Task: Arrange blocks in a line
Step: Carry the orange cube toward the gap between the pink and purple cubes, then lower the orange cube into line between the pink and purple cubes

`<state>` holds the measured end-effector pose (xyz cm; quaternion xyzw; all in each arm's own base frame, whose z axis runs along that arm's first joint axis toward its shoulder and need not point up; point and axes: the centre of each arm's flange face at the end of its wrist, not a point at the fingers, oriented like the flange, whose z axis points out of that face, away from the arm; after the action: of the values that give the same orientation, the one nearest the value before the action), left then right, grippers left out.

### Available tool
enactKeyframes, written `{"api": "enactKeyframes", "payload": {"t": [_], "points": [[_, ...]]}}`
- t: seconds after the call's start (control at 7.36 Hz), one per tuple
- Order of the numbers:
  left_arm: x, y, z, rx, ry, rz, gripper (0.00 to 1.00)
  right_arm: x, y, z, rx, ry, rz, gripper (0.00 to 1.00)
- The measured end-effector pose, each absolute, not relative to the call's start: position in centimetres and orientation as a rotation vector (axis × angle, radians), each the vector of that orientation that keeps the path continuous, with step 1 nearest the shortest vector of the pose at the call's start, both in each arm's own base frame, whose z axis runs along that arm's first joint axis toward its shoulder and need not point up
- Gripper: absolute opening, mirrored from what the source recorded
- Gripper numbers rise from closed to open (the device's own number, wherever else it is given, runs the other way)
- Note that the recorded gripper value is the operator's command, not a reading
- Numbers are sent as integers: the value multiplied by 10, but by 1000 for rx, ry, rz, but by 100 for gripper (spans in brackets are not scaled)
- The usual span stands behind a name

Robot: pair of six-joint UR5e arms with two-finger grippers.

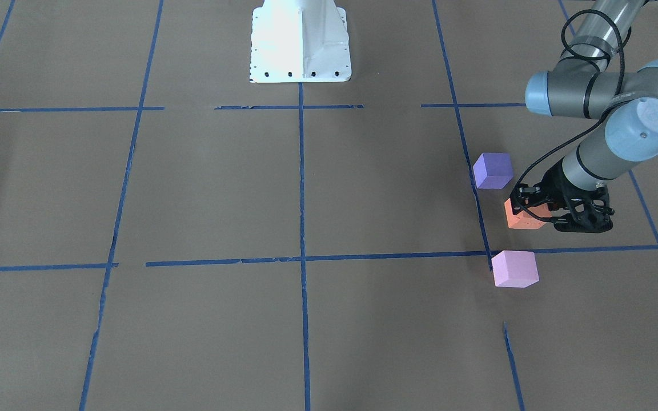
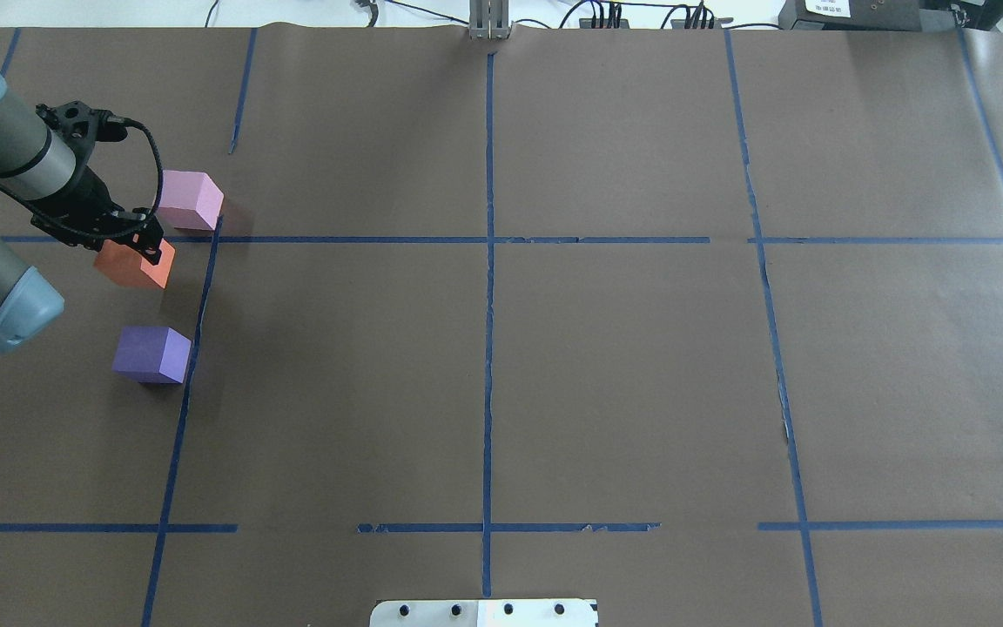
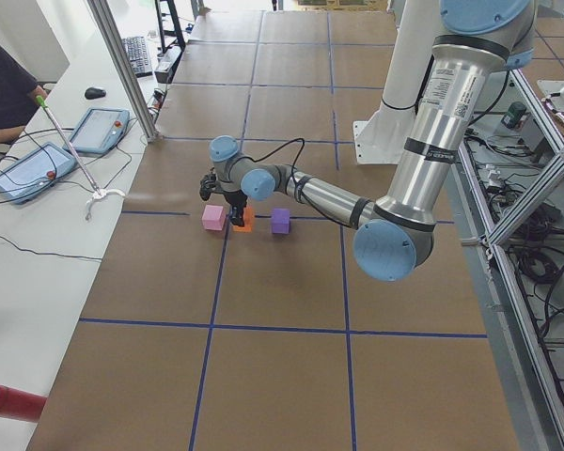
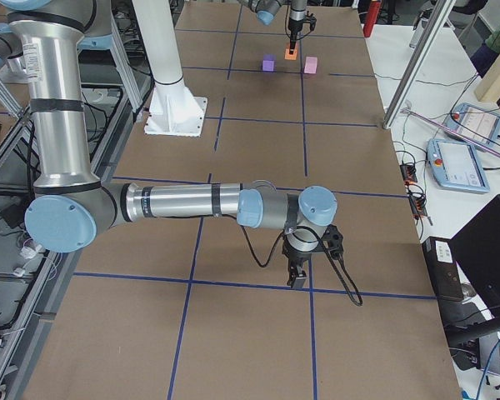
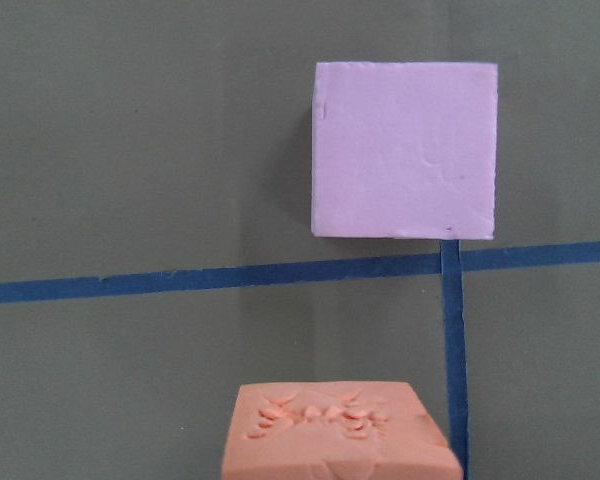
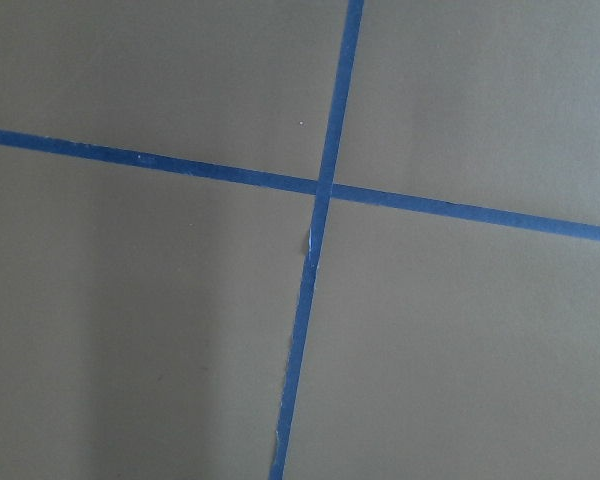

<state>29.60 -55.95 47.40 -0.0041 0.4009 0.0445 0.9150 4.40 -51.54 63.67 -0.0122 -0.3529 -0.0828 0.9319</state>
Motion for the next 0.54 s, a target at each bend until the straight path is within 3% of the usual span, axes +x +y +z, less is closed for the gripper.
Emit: {"api": "enactKeyframes", "payload": {"t": [0.54], "points": [[323,-557,487,-13,852,136,28,44,-515,637,-25,-722,-169,100]]}}
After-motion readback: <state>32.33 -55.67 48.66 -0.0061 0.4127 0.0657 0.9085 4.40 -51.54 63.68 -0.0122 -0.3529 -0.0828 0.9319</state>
